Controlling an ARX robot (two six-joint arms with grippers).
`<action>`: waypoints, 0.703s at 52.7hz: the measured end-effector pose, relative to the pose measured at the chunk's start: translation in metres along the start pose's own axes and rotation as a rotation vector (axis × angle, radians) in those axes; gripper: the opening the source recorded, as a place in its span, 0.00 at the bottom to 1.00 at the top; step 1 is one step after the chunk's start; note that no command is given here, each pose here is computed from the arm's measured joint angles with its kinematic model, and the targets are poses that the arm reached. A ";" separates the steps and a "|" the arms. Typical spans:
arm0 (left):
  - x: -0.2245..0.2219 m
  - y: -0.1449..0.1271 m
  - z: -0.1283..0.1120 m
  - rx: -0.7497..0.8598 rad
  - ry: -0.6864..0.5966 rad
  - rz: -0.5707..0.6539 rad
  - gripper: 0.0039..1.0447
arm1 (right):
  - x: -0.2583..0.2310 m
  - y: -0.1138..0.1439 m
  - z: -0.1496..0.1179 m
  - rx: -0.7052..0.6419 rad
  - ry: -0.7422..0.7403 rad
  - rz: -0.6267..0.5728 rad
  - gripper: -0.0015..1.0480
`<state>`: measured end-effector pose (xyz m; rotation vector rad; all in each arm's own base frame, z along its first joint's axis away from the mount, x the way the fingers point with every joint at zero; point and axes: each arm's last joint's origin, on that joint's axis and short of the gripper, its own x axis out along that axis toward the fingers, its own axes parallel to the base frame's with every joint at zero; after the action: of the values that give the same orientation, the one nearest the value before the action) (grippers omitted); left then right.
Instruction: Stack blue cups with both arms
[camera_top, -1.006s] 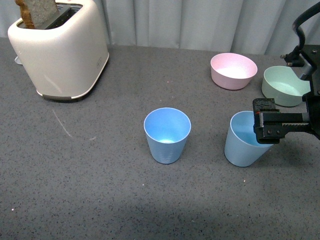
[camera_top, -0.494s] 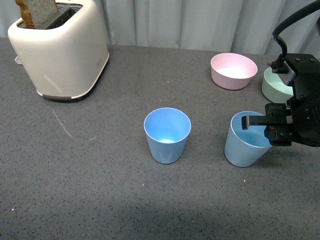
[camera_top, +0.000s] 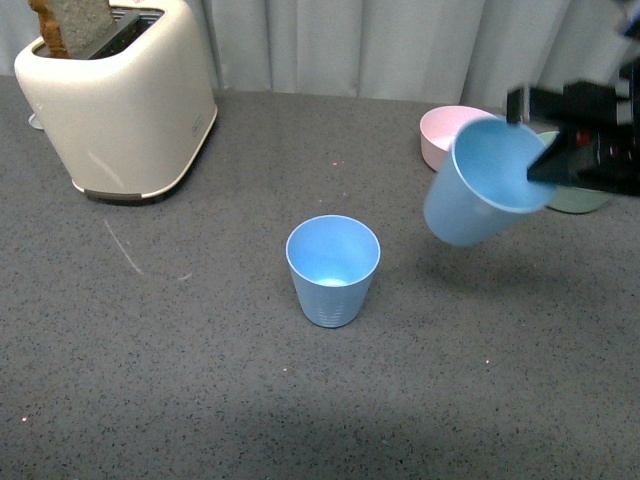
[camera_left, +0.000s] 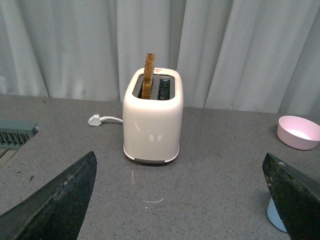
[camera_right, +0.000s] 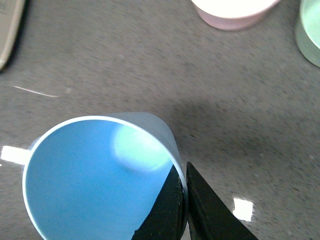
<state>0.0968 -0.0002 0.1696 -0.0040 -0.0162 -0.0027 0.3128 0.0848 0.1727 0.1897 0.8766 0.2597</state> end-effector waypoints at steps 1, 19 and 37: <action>0.000 0.000 0.000 0.000 0.000 0.000 0.94 | -0.001 0.002 0.001 -0.001 -0.003 0.009 0.01; 0.000 0.000 0.000 0.000 0.000 0.000 0.94 | 0.010 0.053 -0.006 -0.081 0.090 0.102 0.01; 0.000 0.000 0.000 0.000 0.000 0.000 0.94 | 0.019 0.059 -0.011 -0.088 0.109 0.102 0.01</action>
<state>0.0968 -0.0002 0.1696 -0.0044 -0.0162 -0.0027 0.3071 0.1473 0.1675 0.1395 0.9622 0.4064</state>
